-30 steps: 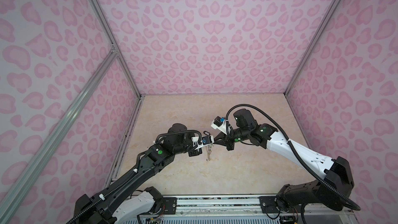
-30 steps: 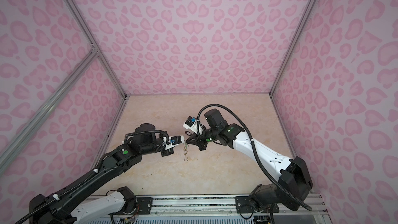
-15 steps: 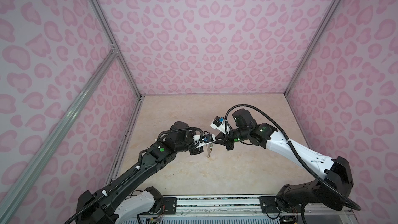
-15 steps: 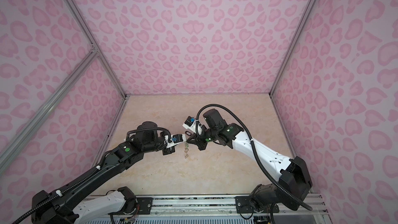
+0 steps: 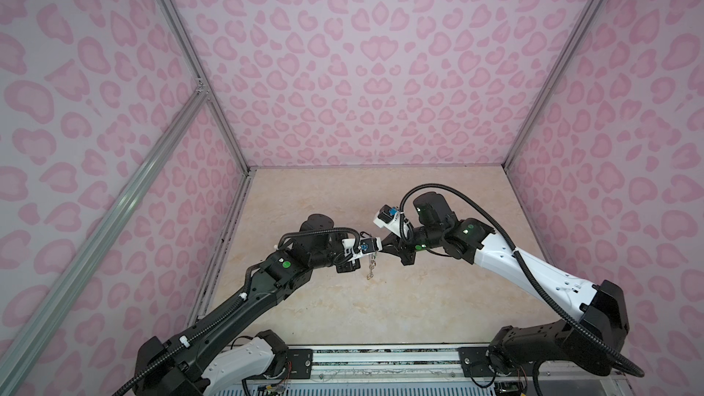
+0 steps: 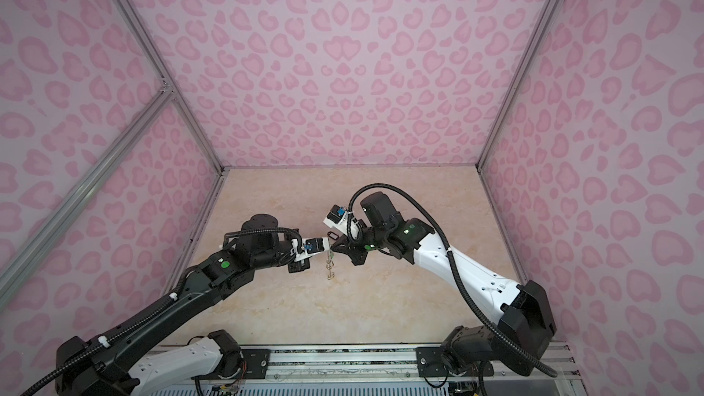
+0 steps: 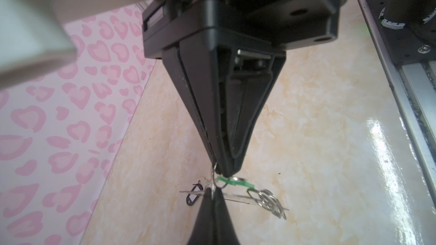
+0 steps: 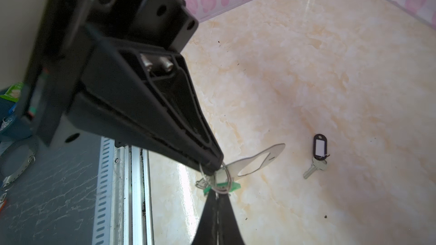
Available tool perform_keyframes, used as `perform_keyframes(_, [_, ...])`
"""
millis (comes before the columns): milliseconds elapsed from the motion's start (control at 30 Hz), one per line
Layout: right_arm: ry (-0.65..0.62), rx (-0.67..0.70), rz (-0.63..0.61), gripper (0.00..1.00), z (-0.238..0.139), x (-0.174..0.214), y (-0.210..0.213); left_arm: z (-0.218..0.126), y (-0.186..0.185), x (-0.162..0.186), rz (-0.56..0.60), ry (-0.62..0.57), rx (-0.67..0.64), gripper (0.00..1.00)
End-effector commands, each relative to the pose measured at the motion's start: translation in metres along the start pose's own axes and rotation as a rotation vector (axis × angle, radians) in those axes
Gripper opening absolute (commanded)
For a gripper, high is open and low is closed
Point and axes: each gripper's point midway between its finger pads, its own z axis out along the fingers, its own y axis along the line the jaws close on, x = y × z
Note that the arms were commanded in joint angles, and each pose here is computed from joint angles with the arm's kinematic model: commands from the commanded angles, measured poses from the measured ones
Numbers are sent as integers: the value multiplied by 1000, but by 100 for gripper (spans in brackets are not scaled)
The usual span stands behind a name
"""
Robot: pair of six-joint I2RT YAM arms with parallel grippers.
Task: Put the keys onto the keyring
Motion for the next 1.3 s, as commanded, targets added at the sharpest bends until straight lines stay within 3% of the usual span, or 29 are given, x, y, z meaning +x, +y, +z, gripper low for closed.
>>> perform_keyframes(0, [-37,0,-65,0,-3,-6,1,-2,-10,-2,9,-11,50,3])
perform_keyframes(767, [30,-63,-21,0,-6,8,9,-4,-3,4,79,25,-1,3])
perform_keyframes(1100, [16,-93,12,0,-3,10,16,-5,0,0,81,4,-17,3])
perform_keyframes(1267, [35,-63,2,0,-3,14,11,-7,-3,-4,141,-28,-18,3])
